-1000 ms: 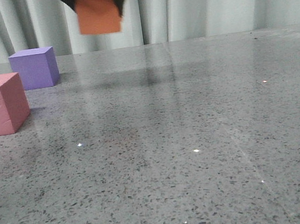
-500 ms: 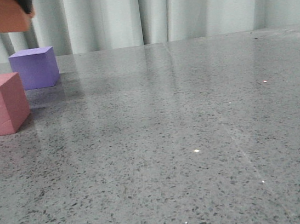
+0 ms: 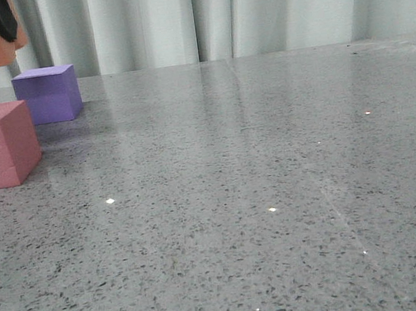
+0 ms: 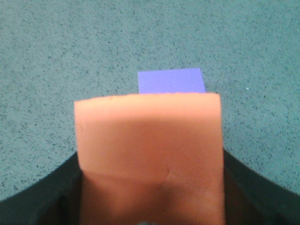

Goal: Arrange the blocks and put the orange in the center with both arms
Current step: 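Carry the orange cube with the left gripper toward the purple cube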

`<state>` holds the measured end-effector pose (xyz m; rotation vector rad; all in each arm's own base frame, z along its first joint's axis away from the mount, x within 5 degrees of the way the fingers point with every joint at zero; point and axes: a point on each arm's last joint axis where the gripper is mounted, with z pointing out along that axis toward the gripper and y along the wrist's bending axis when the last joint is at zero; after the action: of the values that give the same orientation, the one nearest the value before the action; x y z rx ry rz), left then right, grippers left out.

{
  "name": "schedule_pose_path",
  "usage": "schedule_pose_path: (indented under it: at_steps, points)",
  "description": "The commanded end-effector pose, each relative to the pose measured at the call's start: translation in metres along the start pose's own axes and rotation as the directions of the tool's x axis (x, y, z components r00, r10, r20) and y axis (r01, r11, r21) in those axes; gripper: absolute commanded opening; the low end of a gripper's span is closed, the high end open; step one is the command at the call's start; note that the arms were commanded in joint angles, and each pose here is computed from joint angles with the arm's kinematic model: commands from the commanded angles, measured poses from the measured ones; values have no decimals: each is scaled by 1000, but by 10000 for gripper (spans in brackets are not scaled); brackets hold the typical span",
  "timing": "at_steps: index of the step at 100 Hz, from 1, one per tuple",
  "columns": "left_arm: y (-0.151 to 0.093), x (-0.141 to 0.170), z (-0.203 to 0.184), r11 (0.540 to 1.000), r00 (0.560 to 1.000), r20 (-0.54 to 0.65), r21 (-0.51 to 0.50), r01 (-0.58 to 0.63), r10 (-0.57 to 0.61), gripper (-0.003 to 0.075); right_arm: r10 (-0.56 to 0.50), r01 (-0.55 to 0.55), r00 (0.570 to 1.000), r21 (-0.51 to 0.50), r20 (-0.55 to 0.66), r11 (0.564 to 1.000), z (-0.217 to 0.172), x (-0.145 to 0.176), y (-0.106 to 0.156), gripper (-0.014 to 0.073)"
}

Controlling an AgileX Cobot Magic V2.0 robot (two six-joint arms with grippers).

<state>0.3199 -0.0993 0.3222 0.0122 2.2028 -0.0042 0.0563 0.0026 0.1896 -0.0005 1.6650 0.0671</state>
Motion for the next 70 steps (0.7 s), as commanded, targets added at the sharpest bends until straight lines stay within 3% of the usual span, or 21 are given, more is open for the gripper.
schedule_pose_path:
  at_steps: [1,26,70]
  points:
    - [-1,-13,-14,998,995,101,58,-4,-2,135,-9,9,992,1,122,1000,-3,-13,0,-67]
    - [-4,-3,-5,997,996,89,80,-18,11,135,-9,9,992,1,122,1000,-3,-13,0,-67]
    - [-14,22,43,997,998,-39,63,-40,43,135,-9,9,992,1,122,1000,-3,-13,0,-67]
